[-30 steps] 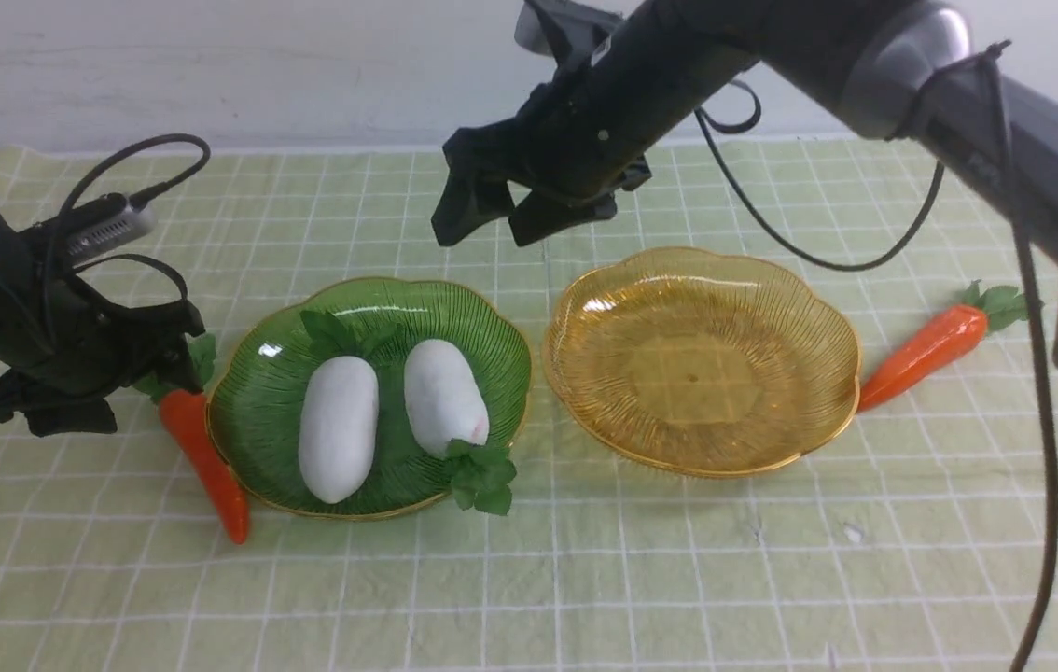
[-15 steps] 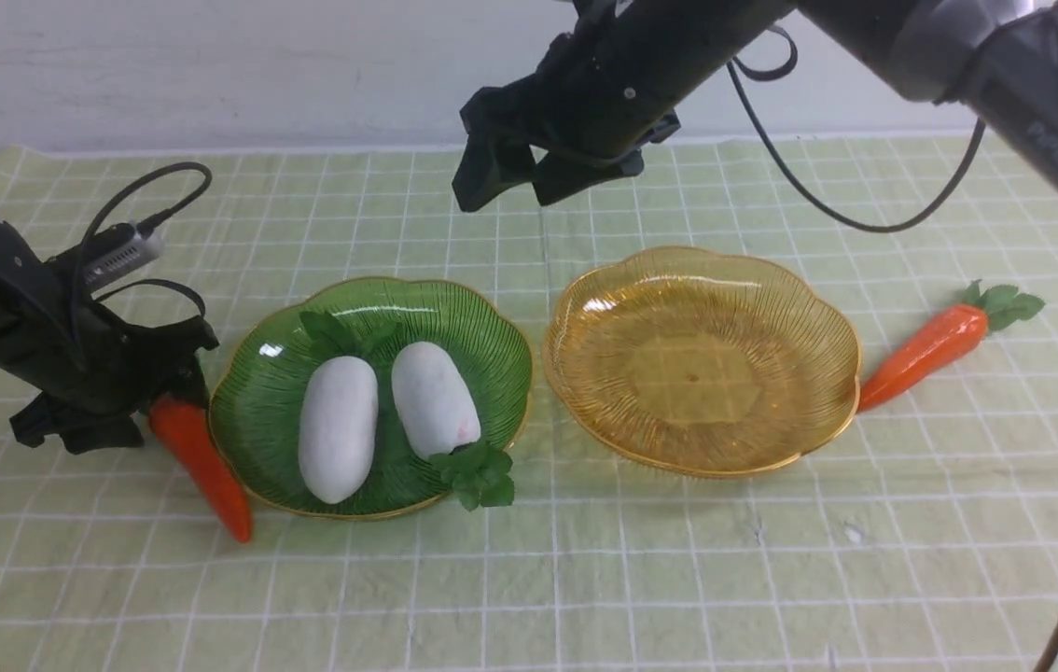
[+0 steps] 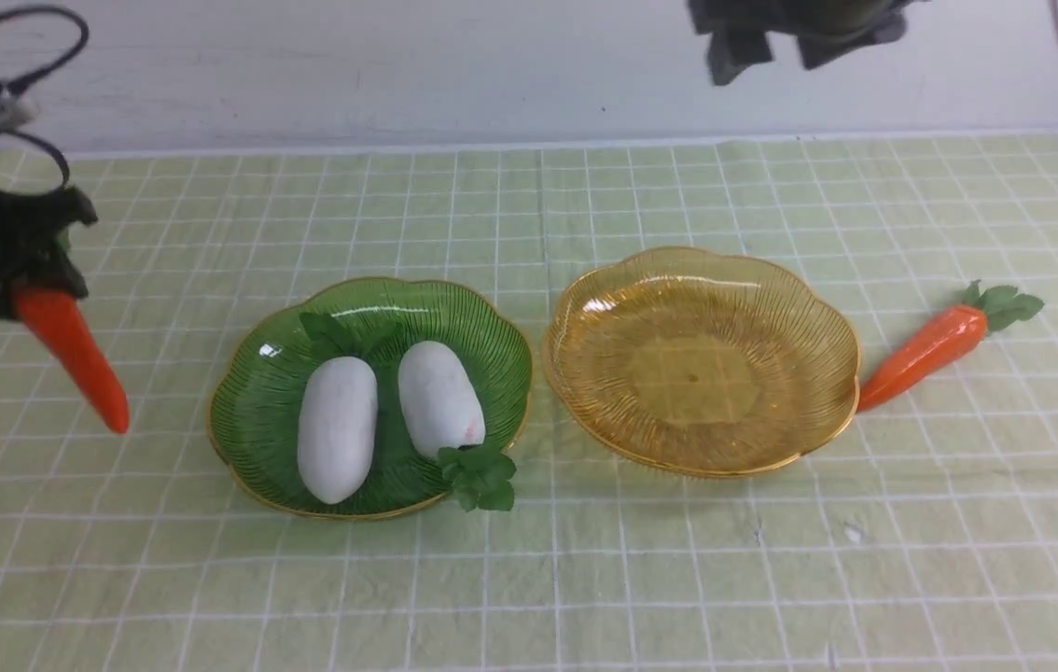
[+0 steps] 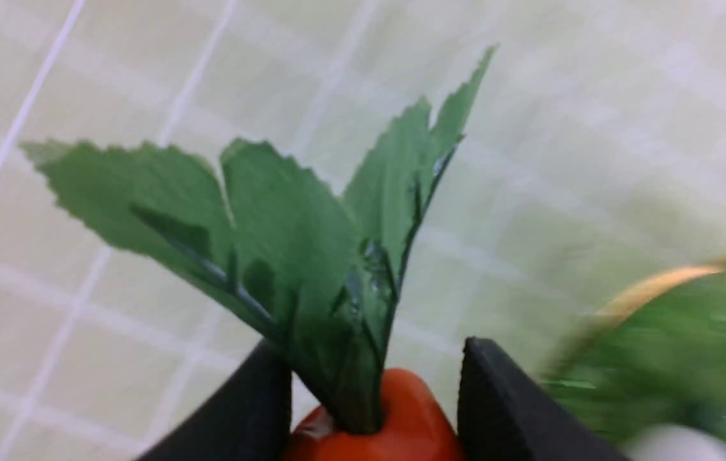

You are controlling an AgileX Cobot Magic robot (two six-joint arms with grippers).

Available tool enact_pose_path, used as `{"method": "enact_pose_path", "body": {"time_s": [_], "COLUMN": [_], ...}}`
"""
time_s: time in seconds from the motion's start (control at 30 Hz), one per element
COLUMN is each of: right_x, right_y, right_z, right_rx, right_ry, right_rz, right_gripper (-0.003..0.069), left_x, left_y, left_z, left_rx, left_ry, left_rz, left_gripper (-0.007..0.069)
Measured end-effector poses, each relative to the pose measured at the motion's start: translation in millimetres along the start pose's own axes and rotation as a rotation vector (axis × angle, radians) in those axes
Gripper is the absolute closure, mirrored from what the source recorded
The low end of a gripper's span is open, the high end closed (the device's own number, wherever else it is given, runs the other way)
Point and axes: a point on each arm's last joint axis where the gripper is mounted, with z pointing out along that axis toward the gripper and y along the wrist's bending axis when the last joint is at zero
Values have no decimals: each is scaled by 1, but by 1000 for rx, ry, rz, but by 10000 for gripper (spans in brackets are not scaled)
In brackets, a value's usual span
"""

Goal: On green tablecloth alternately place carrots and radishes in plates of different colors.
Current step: 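Place the carrot on the yellow plate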

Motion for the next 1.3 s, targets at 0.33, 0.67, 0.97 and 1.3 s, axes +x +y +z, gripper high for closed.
{"method": "enact_pose_path", "body": {"time_s": [0.33, 0.67, 0.97, 1.3], "right_x": [38, 98, 128, 143], "right_y": [-124, -155, -159, -160], "right_z": [35, 114, 166, 187], "right_rx": [76, 27, 28, 21], "right_ry": [164, 409, 519, 565], "right_rz": [382, 578, 620, 605], "right_gripper": [163, 163, 163, 206], "left_x": [45, 126, 139, 122], "left_y": [-195, -292, -289, -278], "left_z": [-14, 76, 112, 83], "left_rx": [548, 634, 598, 609], "left_ry": [-68, 24, 86, 159], "left_rz": [371, 465, 464, 531], "left_gripper": [325, 325, 104, 209]}}
